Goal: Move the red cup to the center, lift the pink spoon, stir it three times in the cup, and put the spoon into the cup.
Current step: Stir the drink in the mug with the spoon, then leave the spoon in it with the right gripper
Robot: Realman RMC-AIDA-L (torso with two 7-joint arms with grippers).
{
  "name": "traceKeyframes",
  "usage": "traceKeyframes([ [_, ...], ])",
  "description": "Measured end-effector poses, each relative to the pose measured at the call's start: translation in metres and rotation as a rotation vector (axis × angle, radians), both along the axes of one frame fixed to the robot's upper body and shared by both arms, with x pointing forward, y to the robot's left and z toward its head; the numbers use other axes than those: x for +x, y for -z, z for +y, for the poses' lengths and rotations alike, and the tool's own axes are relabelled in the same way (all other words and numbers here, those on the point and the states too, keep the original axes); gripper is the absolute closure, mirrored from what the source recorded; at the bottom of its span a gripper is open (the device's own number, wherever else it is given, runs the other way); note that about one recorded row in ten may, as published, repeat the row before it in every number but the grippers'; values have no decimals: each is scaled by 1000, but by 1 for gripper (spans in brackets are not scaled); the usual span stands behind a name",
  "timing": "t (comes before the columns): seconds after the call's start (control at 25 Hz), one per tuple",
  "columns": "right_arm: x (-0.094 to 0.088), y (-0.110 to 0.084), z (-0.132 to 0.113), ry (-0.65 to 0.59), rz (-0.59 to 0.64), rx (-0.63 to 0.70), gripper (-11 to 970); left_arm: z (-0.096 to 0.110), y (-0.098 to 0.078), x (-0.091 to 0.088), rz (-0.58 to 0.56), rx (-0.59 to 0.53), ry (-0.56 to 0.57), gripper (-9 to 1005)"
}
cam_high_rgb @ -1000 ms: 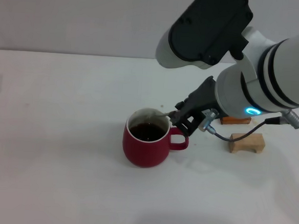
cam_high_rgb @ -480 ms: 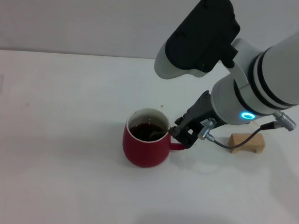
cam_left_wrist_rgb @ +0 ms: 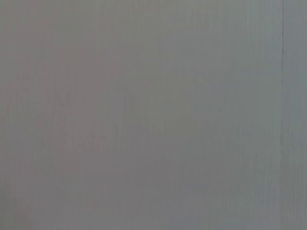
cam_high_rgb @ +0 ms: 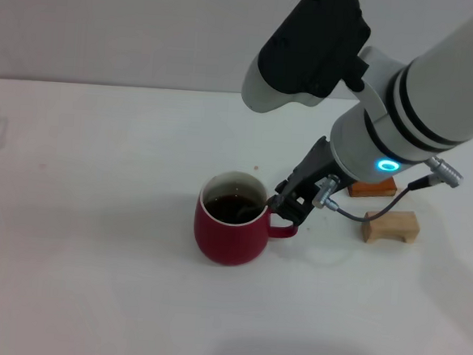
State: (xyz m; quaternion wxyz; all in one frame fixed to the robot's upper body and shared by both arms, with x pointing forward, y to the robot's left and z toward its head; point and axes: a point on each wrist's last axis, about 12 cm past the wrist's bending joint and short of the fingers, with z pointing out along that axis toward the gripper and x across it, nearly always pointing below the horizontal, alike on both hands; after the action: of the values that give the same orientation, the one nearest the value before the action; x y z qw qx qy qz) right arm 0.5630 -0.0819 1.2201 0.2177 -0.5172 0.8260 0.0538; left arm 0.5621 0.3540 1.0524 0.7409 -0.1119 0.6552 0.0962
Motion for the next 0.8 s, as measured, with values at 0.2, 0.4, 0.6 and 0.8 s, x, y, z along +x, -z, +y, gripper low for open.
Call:
traceKeyframes([
  [0.2,9,1,1,-7,15,-17,808,-1,-1,0,-5,-1,1,256],
  [0.4,17,-2,4,-27,32,-26,808,-2,-1,1,-8,-2,3,256],
  [0.6,20,-5,5,-49,52,-42,808,-3,-2,3,-12,-2,6,257],
  [0.8,17,-6,9,-81,73,-39,808,-3,-3,3,-16,-2,7,257],
])
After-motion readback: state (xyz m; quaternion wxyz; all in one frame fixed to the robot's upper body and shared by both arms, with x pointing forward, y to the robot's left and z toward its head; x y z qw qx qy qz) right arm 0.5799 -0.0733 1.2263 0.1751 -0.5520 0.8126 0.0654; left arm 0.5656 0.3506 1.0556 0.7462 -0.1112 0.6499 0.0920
